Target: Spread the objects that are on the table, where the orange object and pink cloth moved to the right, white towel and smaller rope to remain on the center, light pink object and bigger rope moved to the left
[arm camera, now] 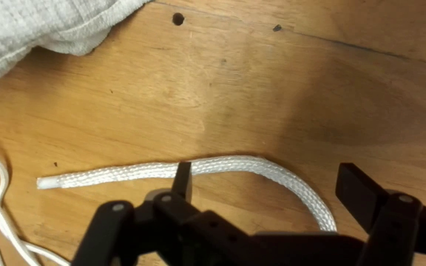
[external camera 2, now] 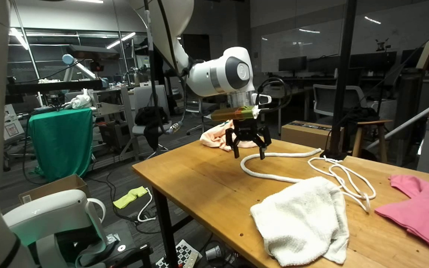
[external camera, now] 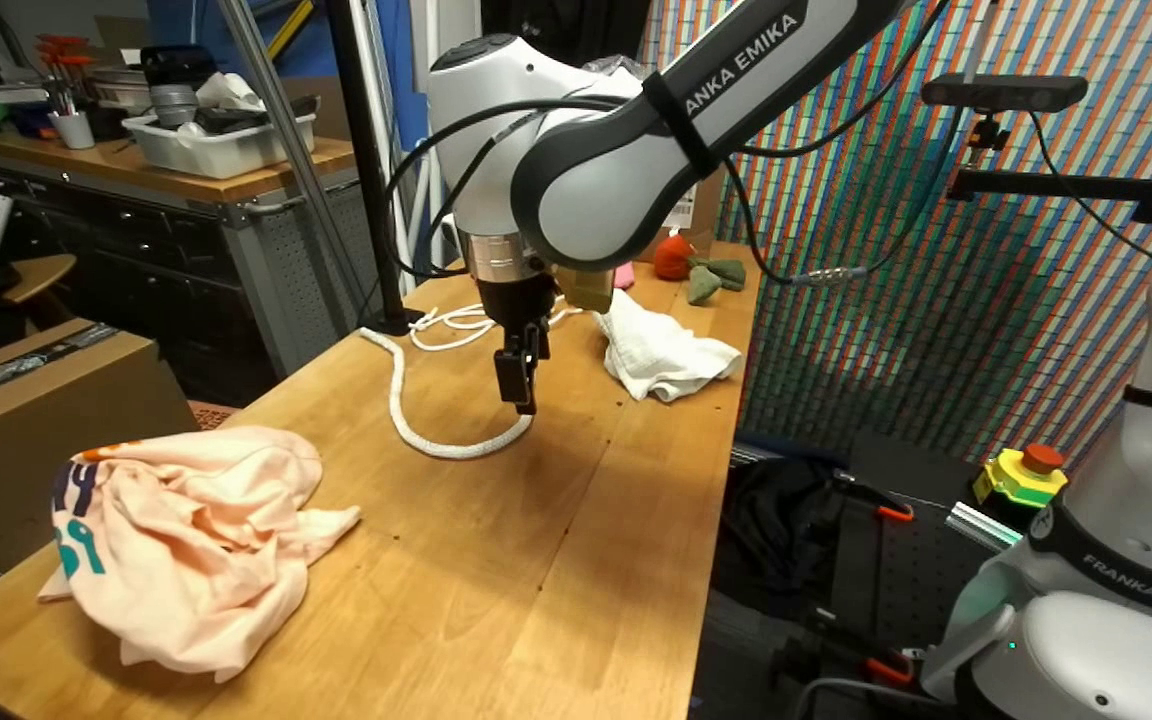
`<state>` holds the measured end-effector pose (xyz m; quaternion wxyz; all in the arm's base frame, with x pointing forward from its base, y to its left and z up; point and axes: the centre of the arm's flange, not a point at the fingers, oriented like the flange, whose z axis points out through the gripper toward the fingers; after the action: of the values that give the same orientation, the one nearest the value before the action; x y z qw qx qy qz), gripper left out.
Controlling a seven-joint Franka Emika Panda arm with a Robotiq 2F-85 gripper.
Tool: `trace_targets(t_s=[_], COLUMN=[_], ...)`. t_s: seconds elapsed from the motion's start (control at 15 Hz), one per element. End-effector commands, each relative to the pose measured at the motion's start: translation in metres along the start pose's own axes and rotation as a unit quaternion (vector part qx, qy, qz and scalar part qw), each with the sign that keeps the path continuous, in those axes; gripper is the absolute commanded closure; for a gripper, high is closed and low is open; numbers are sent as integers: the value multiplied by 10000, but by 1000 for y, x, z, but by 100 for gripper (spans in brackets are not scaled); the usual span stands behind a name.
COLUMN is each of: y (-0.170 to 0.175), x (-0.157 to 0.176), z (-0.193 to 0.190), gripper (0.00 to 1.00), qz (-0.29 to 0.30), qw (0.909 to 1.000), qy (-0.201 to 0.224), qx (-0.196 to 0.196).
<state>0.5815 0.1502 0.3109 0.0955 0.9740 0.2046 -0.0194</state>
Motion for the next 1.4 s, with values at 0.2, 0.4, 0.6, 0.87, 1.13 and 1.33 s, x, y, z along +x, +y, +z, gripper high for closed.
trace_targets(t_s=[0.2, 0.4, 0.6, 0.87, 1.13, 1.33], y=[-20, -28, -39, -57, -63, -60], x=[18, 29, 39, 50, 59, 62], z=[-6, 2, 9, 7, -5, -11], gripper=[0, 0, 0, 0, 0, 0], qz=[-470, -632, -824, -975, -1046, -1110], qw=[9984, 9959, 9931, 9917, 9924, 9926], qy=[-31, -203, -378, -481, -455, -486], qx=[-323, -611, -746, -691, -464, -127])
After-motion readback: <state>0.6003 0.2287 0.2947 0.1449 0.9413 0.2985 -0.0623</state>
